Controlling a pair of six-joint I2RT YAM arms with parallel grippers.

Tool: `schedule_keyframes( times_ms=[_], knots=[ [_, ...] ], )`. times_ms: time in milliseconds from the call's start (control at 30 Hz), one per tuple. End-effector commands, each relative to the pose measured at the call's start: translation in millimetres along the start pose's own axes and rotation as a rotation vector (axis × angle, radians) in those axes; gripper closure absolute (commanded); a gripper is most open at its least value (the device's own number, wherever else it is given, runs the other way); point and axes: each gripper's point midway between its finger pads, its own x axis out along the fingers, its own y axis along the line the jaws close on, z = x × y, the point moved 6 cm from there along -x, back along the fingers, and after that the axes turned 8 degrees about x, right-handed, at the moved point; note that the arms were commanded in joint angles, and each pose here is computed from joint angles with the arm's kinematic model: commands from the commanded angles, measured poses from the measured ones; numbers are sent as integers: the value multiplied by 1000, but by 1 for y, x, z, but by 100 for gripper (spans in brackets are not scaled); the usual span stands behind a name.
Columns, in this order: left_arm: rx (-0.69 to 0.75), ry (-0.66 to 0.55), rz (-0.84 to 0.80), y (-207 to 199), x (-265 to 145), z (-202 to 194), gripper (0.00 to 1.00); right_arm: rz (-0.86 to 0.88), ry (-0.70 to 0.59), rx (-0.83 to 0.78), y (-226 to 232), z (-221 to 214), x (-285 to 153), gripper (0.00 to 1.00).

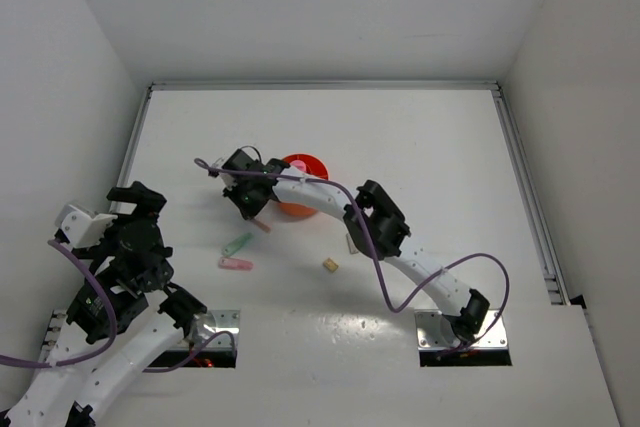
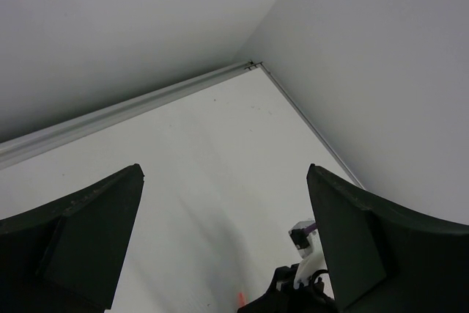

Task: Sort the stationery into containers
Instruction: Pick up the pen from the center of the board.

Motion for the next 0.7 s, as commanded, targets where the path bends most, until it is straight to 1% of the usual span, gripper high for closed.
schedule_keyframes(
  times_ms=[0,33,67,100,167,233,300,367,400,467,500,567,600,633,667],
  knots=[
    [-12,-12,9,1,1,3,0,249,27,-118,32,3,-34,100],
    [-12,-12,9,1,1,3,0,319,29,-150,46,2,-42,100],
    [-12,-12,9,1,1,3,0,327,-26,-183,48,15,-50,100],
    [-12,-12,9,1,1,3,0,354,-54,-225,56,19,-58,100],
    [-21,-14,8,2,0,5,0,365,-169,-277,62,44,-87,100],
    [-21,-19,15,5,0,4,0,355,-243,-327,65,61,-111,100],
    [-21,-19,15,5,0,4,0,346,-323,-341,68,78,-127,100],
    [-21,-25,22,5,1,4,0,333,-373,-344,64,88,-141,100],
    [-21,-25,22,5,1,4,0,292,-438,-340,58,101,-156,100],
    [-21,-25,22,5,1,4,0,242,-468,-310,53,104,-164,100],
    [-21,-25,22,5,1,4,0,173,-515,-284,47,111,-180,100],
    [-21,-31,29,6,1,5,0,118,-544,-221,36,110,-183,100],
    [-21,-31,29,6,1,5,0,28,-569,-185,26,111,-187,100],
    [-21,-31,29,6,1,5,0,-20,-598,-170,19,107,-194,100],
    [-21,-31,29,6,1,5,0,-95,-623,-123,6,107,-199,100]
  ],
)
